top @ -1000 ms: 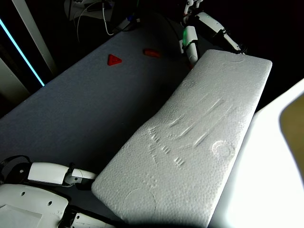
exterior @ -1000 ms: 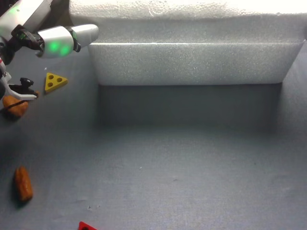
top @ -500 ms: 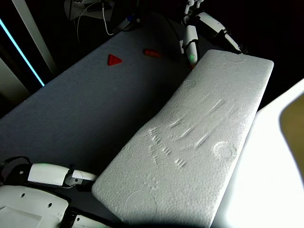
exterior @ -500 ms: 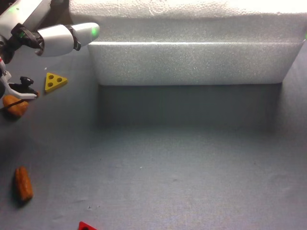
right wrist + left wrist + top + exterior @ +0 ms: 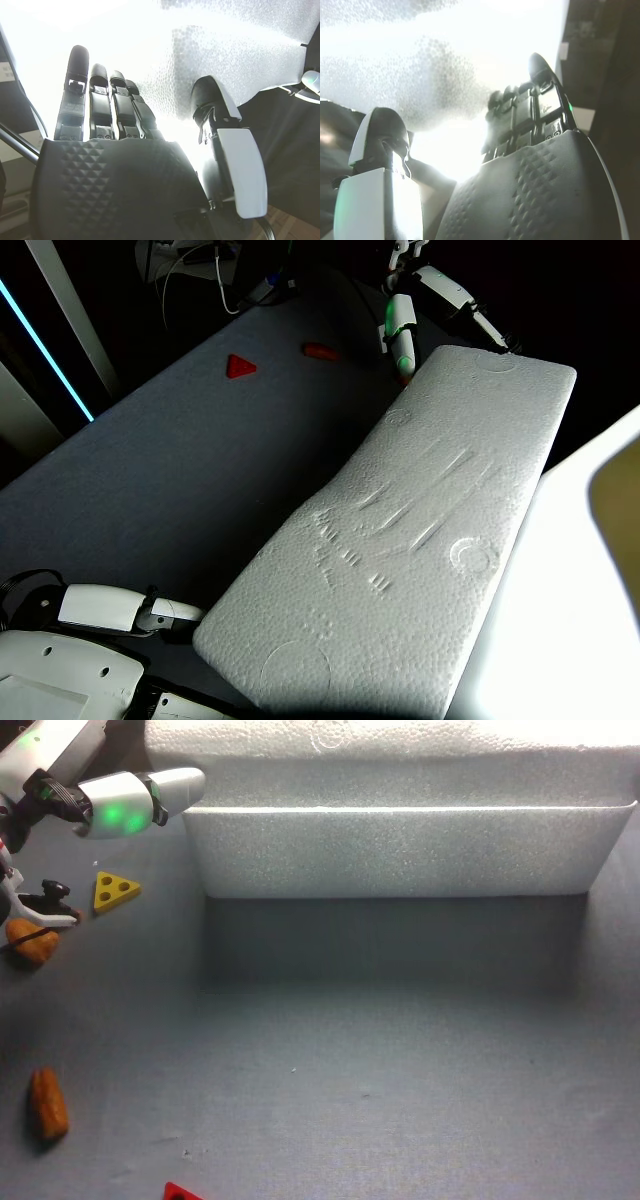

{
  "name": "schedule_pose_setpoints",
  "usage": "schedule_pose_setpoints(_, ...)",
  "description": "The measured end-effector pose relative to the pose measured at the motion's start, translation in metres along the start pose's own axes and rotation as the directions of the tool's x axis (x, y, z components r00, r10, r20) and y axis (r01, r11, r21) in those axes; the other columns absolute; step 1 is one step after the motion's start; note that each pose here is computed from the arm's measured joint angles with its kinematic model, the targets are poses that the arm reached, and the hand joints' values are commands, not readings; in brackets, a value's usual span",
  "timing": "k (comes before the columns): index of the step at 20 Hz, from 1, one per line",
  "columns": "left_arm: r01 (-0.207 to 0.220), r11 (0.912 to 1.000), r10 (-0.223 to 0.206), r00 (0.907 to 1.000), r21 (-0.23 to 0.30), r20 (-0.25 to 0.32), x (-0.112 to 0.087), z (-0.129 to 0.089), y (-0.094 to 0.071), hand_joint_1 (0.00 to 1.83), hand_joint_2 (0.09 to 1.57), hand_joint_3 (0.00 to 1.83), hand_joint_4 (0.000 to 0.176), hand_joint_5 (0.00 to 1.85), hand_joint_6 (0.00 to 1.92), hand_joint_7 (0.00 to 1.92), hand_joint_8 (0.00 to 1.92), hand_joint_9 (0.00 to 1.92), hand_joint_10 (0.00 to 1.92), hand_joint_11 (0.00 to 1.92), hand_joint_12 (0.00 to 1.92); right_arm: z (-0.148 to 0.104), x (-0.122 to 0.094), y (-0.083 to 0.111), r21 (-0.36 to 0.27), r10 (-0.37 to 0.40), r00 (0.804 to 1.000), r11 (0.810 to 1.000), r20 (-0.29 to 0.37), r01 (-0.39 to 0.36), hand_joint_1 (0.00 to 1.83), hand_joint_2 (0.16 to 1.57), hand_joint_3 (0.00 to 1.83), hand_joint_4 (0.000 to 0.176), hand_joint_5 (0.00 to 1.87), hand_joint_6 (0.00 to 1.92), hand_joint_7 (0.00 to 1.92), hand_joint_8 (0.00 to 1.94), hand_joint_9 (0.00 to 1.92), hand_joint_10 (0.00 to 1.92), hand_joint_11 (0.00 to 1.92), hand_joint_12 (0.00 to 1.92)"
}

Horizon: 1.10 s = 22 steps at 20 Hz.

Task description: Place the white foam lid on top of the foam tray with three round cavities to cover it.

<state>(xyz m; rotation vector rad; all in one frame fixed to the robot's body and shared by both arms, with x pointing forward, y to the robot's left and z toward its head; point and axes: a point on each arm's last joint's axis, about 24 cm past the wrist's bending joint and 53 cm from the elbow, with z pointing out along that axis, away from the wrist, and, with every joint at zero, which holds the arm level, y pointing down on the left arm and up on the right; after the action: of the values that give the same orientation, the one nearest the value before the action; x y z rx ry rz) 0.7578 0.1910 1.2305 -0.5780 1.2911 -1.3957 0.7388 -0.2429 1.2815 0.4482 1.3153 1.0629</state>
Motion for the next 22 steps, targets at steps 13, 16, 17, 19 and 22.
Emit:
schedule_pose_setpoints(13,0.052,0.9896,-0.062,0.9952,0.134,0.076,-0.019,0.004,-0.035,0.59,1.16,0.0,0.0,0.21,0.0,0.03,0.0,0.0,0.0,0.0,0.54,0.009,-0.052,0.049,-0.129,-0.032,0.991,0.991,0.127,0.048,0.35,1.3,0.0,0.0,0.0,0.33,0.07,0.19,0.0,0.5,0.0,1.89)
schedule_pose_setpoints(16,0.068,0.9977,-0.068,0.9976,0.004,0.014,0.004,0.004,-0.001,0.59,1.16,0.0,0.0,0.21,0.0,0.02,0.0,0.0,0.0,0.0,0.52,0.012,-0.023,0.025,-0.034,-0.027,0.999,0.999,0.02,0.028,0.36,1.29,0.0,0.0,0.0,0.22,0.0,0.41,0.0,0.62,0.0,1.89)
schedule_pose_setpoints(17,0.067,0.9977,-0.067,0.9977,0.0,0.013,0.004,0.004,0.0,0.59,1.16,0.0,0.0,0.21,0.0,0.02,0.0,0.0,0.0,0.0,0.53,0.011,-0.023,0.024,-0.029,-0.029,0.999,0.999,0.017,0.03,0.35,1.3,0.0,0.0,0.0,0.32,0.0,0.41,0.0,0.58,0.0,1.84)
schedule_pose_setpoints(19,0.066,0.9975,-0.066,0.9976,0.026,0.022,0.001,0.005,-0.006,0.59,1.16,0.0,0.0,0.22,0.0,0.02,0.0,0.0,0.0,0.0,0.54,0.011,-0.031,0.031,-0.056,-0.027,0.999,0.998,0.045,0.03,0.33,1.31,0.01,0.0,0.0,0.32,0.0,0.27,0.0,0.39,0.0,1.81)
schedule_pose_setpoints(22,0.065,0.9973,-0.066,0.9975,0.036,0.025,0.0,0.005,-0.009,0.61,1.16,0.0,0.0,0.22,0.0,0.02,0.0,0.0,0.0,0.0,0.53,0.01,-0.031,0.032,-0.061,-0.031,0.998,0.998,0.049,0.034,0.3,1.32,0.0,0.0,0.0,0.29,0.0,0.25,0.0,0.36,0.0,1.74)
